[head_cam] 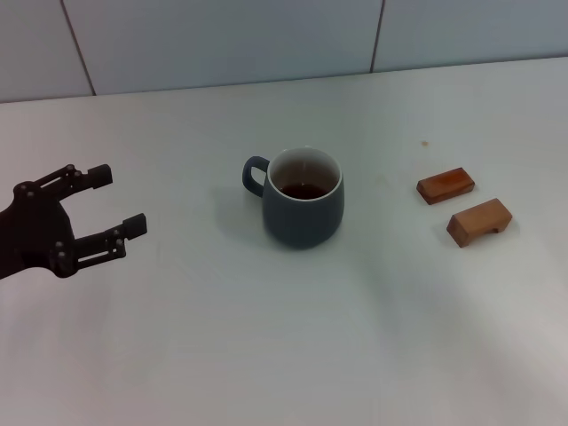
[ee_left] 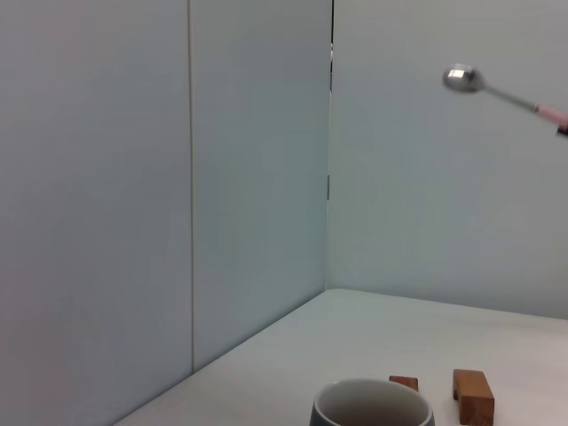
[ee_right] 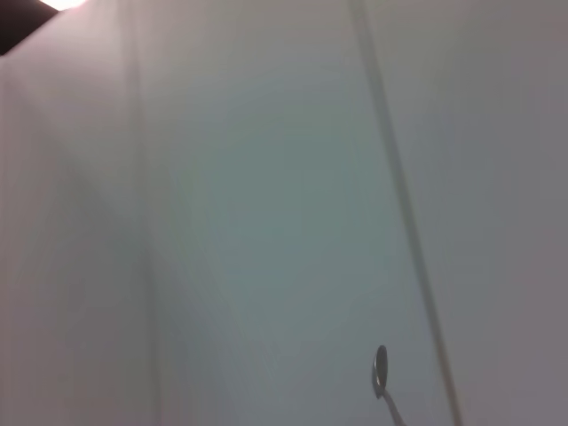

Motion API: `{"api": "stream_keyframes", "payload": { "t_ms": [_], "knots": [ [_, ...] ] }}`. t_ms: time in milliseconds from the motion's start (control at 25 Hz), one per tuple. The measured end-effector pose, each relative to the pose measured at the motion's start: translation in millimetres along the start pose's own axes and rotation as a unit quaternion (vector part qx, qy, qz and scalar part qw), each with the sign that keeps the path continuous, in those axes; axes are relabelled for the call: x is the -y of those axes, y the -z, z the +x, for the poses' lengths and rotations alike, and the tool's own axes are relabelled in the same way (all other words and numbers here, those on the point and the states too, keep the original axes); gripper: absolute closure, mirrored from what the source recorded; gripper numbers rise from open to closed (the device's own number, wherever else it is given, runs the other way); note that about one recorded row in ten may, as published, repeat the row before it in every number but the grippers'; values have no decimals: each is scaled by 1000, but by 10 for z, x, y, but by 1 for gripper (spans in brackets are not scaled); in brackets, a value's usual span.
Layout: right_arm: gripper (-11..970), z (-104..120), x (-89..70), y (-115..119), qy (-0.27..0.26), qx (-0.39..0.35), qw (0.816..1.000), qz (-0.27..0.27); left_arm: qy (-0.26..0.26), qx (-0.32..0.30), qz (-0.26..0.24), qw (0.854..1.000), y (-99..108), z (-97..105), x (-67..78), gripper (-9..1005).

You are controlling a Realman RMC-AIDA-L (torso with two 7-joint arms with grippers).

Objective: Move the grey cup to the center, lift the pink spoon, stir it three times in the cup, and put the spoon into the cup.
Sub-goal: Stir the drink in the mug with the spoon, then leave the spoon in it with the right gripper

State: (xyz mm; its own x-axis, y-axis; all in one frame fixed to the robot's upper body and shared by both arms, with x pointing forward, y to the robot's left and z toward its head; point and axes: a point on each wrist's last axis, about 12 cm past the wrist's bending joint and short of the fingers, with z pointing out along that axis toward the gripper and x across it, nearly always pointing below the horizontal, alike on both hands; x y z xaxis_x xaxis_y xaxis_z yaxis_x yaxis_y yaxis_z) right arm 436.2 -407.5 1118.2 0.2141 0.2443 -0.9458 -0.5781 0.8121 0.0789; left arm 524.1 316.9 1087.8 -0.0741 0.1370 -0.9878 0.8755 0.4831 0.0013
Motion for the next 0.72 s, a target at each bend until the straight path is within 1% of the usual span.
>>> {"api": "stream_keyframes", "payload": {
  "t_ms": [120, 160, 200, 240, 280, 320, 360, 400, 440, 480, 520, 560, 600, 640, 680, 720],
  "knots": [
    [850, -388, 121, -64, 11, -56, 998, -39, 0, 1, 1, 1000, -7, -9, -5, 159],
    [850, -624, 156, -178, 9, -108, 992, -65, 0, 1, 1, 1000, -9, -11, -6, 159],
    [850, -739, 158, -247, 8, -135, 988, -75, 0, 1, 1, 1000, -9, -11, -6, 159],
    [850, -739, 158, -247, 8, -135, 988, -75, 1, 1, 1, 1000, -12, -15, -10, 159],
    [850, -946, 128, -392, 6, -189, 978, -90, 1, 1, 2, 1000, -15, -19, -13, 159],
    [850, -946, 128, -392, 6, -189, 978, -90, 1, 1, 2, 1000, -15, -19, -13, 159],
    [850, -1108, 83, -542, -1, -238, 966, -100, 1, 2, 1, 1000, -20, -24, -18, 159],
    [850, -1178, 60, -623, -6, -264, 959, -106, 1, 2, 1, 1000, -20, -24, -18, 159],
    [850, -1178, 60, -623, -6, -264, 959, -106, 1, 2, 2, 1000, -22, -27, -20, 159],
    [850, -1287, 22, -777, -21, -310, 944, -114, 1, 1, 1, 1000, -23, -28, -23, 159],
    [850, -1287, 22, -777, -21, -310, 944, -114, 1, 1, 1, 1000, -23, -28, -23, 159],
    [850, -1361, -5, -896, -41, -343, 931, -120, 1, 1, 1, 1000, -23, -27, -23, 159],
    [850, -1361, -5, -896, -41, -343, 931, -120, 1, 1, 1, 1000, -23, -27, -23, 159],
    [850, -1395, -20, -955, -53, -358, 924, -123, 1, 1, 1, 1000, -26, -27, -23, 159],
    [850, -1464, -40, -1065, -67, -381, 913, -126, 1, 2, 1, 1000, -29, -26, -21, 159],
    [850, -1464, -40, -1065, -67, -381, 913, -126, 1, 2, 1, 1000, -31, -26, -19, 159]
  ]
}}
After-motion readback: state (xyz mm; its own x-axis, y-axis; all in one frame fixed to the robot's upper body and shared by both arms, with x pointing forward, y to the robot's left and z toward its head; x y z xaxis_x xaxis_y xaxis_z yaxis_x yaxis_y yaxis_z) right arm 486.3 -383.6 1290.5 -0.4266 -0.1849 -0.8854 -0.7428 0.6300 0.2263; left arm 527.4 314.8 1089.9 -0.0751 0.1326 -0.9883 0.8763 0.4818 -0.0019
